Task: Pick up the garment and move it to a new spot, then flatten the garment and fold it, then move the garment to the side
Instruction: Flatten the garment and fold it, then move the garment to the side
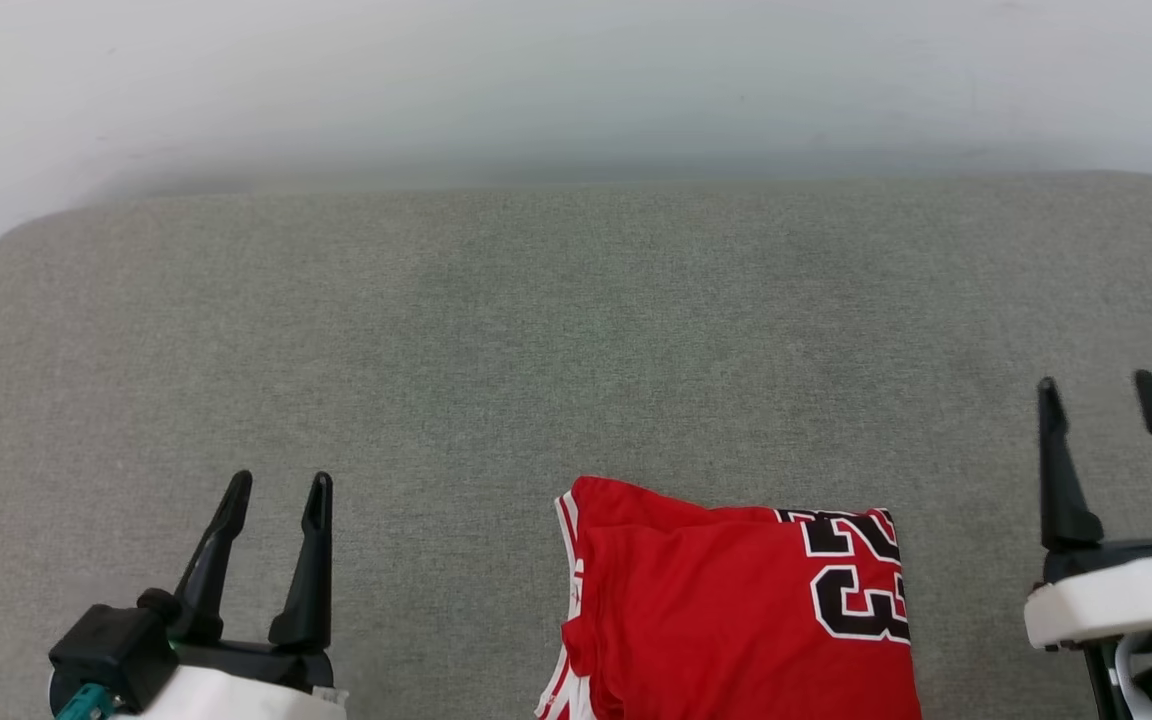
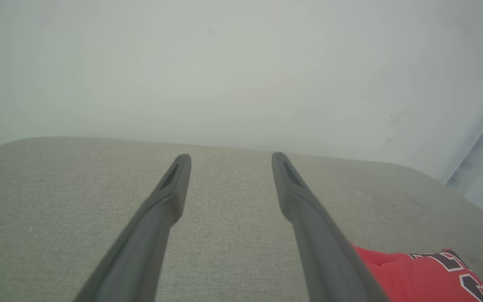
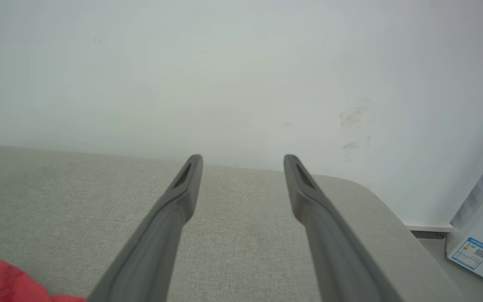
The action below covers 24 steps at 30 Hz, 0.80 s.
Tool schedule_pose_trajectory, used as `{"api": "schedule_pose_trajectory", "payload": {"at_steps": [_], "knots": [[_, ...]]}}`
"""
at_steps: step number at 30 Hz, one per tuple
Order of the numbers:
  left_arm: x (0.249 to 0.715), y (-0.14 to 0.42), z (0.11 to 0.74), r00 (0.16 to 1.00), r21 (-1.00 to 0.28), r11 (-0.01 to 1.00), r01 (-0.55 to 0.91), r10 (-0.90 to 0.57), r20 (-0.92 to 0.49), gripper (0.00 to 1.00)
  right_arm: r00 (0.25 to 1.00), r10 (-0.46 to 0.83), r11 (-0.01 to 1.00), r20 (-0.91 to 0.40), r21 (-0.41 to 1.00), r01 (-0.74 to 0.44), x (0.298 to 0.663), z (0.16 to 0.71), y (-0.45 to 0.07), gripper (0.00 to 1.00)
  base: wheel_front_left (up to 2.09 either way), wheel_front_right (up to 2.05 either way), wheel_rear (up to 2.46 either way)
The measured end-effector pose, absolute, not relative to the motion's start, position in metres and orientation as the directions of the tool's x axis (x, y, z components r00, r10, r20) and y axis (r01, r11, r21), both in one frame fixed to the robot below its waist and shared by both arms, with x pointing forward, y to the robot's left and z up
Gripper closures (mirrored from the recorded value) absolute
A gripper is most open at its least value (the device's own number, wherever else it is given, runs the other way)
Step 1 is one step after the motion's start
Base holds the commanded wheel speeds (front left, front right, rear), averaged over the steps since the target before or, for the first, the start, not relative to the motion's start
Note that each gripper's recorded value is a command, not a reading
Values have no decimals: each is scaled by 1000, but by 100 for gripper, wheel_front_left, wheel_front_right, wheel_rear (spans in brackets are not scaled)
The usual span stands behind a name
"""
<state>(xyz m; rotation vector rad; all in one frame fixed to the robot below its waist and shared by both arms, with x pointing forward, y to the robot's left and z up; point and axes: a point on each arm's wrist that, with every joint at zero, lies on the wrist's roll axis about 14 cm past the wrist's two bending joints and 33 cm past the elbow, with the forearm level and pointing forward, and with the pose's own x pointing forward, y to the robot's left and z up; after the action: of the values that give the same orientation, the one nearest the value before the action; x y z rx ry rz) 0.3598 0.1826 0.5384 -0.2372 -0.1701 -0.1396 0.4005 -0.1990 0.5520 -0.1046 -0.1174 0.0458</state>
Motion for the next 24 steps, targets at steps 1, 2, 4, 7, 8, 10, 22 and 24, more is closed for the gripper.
{"api": "schedule_pose_trajectory", "payload": {"at_steps": [1, 2, 4, 7, 8, 10, 22, 24], "knots": [[359, 183, 539, 976, -222, 962, 156, -116, 184, 0, 990, 38, 995, 139, -100, -24, 397, 554, -202, 0, 0, 0, 0], [358, 182, 538, 976, -223, 962, 159, -119, 181, 0, 987, 34, 995, 159, -101, -17, 394, 556, -203, 0, 0, 0, 0], [356, 183, 535, 978, -219, 963, 155, -119, 172, 0, 984, 36, 995, 172, -96, -20, 390, 553, -200, 0, 0, 0, 0], [355, 184, 537, 977, -218, 964, 154, -116, 177, 0, 984, 47, 997, 173, -72, -35, 385, 548, -193, 0, 0, 0, 0], [355, 184, 537, 978, -219, 964, 153, -115, 176, 0, 984, 48, 997, 170, -70, -37, 384, 547, -192, 0, 0, 0, 0], [354, 184, 537, 977, -220, 963, 152, -114, 178, 0, 984, 60, 997, 169, -66, -50, 384, 546, -188, 0, 0, 0, 0], [352, 183, 536, 979, -228, 962, 147, -108, 175, 0, 991, 108, 993, 78, -49, -104, 383, 527, -170, 0, 0, 0, 0], [353, 184, 534, 980, -229, 963, 145, -107, 170, 0, 993, 116, 992, -13, -39, -116, 380, 511, -166, 0, 0, 0, 0]]}}
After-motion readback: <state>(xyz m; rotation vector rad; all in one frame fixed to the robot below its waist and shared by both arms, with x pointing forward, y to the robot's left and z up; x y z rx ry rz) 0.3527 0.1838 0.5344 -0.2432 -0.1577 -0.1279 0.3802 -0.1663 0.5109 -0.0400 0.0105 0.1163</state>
